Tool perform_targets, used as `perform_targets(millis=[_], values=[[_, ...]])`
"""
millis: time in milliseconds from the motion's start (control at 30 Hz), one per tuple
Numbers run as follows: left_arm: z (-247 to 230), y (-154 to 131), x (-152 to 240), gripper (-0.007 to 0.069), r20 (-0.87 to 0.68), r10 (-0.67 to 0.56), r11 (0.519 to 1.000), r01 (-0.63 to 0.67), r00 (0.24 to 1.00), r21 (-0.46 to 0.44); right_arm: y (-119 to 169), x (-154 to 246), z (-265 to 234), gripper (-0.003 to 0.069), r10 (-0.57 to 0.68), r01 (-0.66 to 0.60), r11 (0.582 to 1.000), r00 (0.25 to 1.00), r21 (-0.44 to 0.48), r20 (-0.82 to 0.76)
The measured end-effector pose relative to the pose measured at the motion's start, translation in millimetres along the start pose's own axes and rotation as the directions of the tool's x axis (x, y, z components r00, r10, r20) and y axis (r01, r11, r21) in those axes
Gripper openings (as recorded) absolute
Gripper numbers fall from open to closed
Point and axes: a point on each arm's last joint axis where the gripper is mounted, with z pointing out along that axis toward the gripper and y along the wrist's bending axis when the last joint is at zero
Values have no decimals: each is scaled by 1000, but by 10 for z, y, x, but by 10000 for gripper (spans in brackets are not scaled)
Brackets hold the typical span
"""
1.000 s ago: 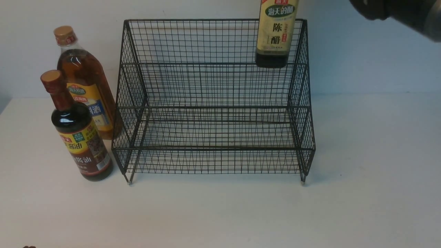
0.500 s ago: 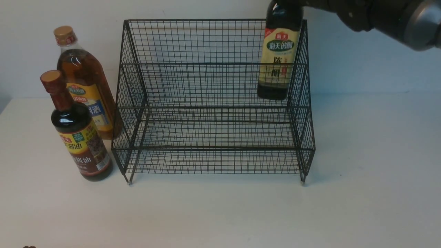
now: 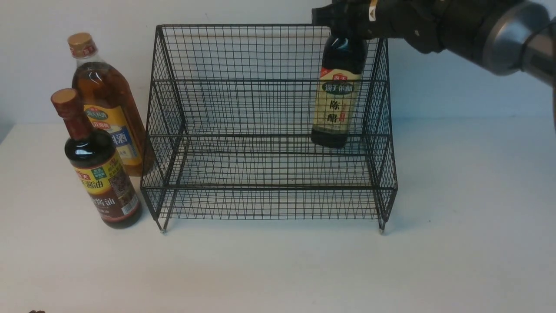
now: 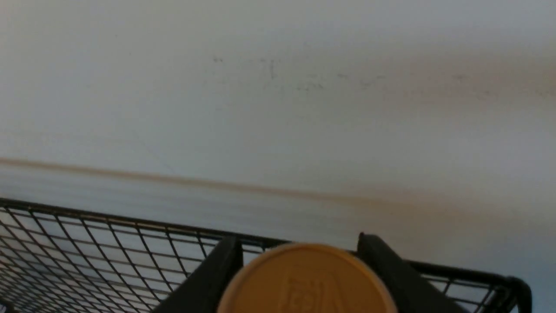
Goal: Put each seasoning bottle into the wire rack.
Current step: Use the right arm to put the condiment bottle back on the shelf
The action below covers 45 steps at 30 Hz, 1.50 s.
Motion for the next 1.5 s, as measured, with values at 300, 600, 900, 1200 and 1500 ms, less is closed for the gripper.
perform_targets(millis=[300, 600, 900, 1200, 1500], values=[[0, 0, 0, -5, 0, 0, 1000, 0, 1000, 0, -3, 10, -10, 315, 24, -24, 1000, 999, 10, -30], [0, 0, 0, -5, 0, 0, 1000, 0, 1000, 0, 23, 15, -15, 315, -19, 19, 1000, 999, 0, -36], [0, 0, 0, -5, 0, 0, 1000, 0, 1000, 0, 49, 12, -24, 396, -80, 79, 997, 996, -22, -38], [0, 0, 0, -5, 0, 0, 1000, 0, 1000, 0, 52, -117, -188, 514, -88, 87, 996, 996, -22, -16], [0, 0, 0, -5, 0, 0, 1000, 0, 1000, 0, 45, -419, -674, 514, -147, 148, 988, 989, -37, 14]])
